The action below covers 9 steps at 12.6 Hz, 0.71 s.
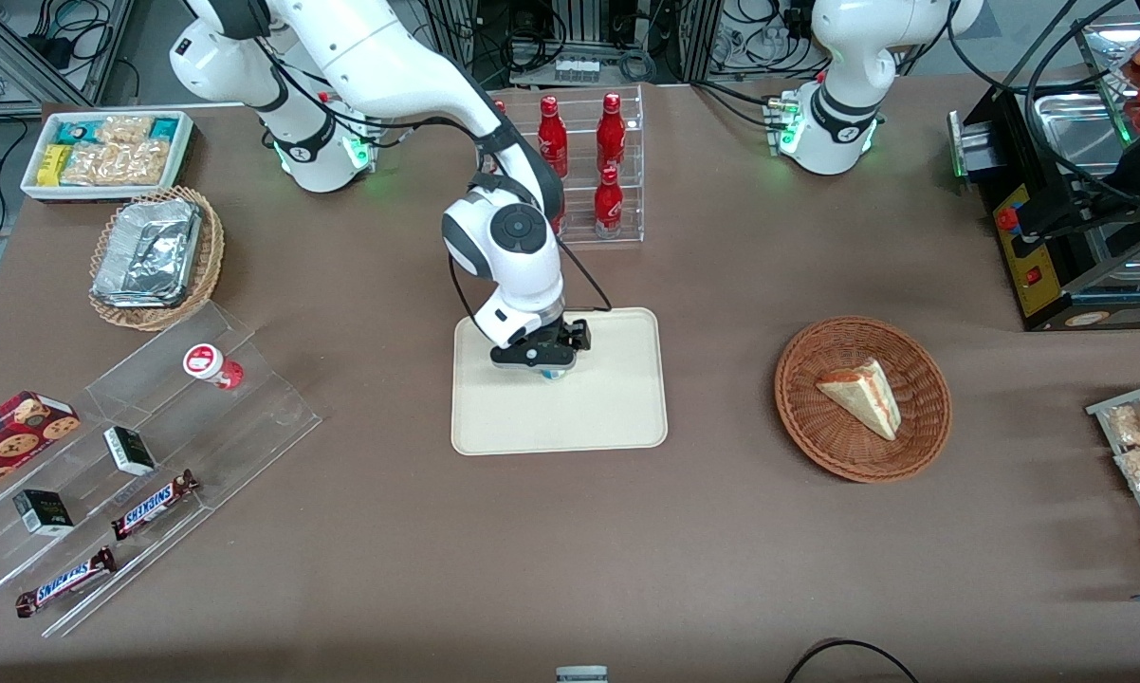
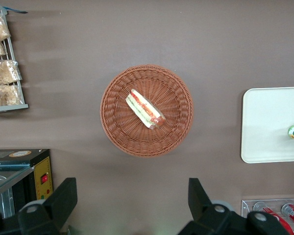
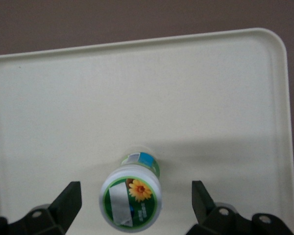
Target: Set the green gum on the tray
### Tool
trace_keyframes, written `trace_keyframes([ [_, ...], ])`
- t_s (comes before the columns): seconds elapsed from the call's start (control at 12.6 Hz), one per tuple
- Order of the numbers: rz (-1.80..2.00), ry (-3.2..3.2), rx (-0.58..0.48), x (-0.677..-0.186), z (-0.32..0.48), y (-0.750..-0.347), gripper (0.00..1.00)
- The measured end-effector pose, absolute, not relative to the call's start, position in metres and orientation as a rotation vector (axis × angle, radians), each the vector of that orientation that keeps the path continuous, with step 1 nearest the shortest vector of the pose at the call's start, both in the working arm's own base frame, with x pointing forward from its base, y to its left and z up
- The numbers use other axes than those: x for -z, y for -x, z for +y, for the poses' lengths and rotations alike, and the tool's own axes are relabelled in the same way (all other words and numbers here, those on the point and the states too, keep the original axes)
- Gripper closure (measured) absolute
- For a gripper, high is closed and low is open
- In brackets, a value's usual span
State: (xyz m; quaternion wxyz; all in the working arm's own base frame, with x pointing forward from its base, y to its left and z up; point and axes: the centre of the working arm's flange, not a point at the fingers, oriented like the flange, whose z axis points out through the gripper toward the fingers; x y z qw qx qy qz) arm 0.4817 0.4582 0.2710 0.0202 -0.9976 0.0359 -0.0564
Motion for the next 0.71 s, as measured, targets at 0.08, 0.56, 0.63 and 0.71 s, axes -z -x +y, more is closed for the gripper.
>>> trace_keyframes([
  [0.08,0.073,3.101,0.159,-0.292,0.448,-0.489,0.00],
  [0.56,-0.068,3.020,-0.080,-0.438,0.294,-0.542,0.00],
  [0.63,-0.072,3.011,-0.127,-0.456,0.255,-0.549,0.00],
  [0.71,-0.061,3.004,-0.173,-0.473,0.219,-0.553,0.00],
])
